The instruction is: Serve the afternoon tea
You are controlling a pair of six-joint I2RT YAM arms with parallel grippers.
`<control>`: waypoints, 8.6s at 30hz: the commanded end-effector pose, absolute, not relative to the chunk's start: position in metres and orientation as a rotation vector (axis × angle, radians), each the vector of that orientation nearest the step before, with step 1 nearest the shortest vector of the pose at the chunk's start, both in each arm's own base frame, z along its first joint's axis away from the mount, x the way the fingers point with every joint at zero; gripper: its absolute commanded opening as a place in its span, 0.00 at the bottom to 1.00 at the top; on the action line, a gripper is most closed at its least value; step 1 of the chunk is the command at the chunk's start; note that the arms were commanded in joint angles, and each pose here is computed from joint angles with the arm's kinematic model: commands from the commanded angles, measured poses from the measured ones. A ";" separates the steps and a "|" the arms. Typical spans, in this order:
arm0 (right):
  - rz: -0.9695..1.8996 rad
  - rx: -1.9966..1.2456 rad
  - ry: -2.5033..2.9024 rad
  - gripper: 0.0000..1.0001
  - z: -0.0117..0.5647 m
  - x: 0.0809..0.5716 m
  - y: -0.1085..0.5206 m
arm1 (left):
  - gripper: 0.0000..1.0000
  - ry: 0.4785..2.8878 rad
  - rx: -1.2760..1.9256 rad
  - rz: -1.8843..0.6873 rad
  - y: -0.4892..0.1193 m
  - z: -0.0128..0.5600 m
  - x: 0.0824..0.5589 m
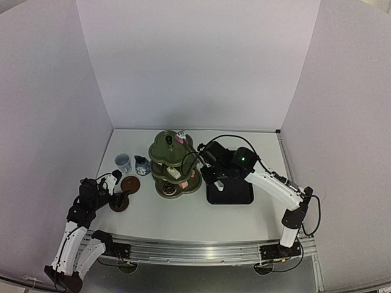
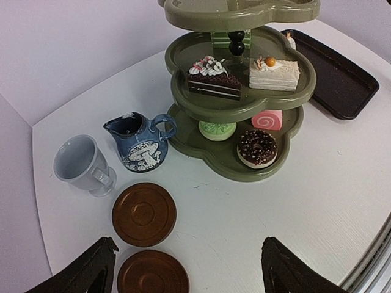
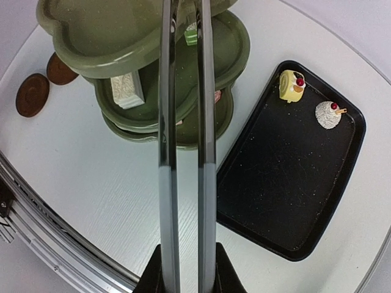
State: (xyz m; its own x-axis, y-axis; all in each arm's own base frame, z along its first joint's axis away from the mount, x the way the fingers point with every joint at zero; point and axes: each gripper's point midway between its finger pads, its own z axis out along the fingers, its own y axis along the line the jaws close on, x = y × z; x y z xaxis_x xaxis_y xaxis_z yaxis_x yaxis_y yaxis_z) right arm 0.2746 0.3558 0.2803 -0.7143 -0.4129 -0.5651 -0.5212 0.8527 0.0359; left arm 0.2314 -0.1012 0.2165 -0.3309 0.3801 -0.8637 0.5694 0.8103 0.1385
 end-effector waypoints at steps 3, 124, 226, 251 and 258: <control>0.312 -0.692 2.399 0.00 0.304 0.281 0.365 | 0.83 1.934 0.710 -0.241 -0.103 0.222 0.232; 0.088 -0.051 3.007 0.52 0.060 0.314 0.195 | 0.82 1.972 0.719 -0.248 -0.104 0.213 0.236; 0.894 -0.319 3.073 0.00 0.263 0.119 0.350 | 0.87 0.539 1.877 -0.035 -0.341 0.296 0.124; 1.040 -0.593 2.972 0.00 0.288 0.090 0.363 | 0.57 0.561 1.917 -0.079 -0.428 0.271 0.142; 1.058 -0.668 2.952 0.00 0.290 0.085 0.370 | 0.39 0.568 1.963 -0.076 -0.425 0.261 0.141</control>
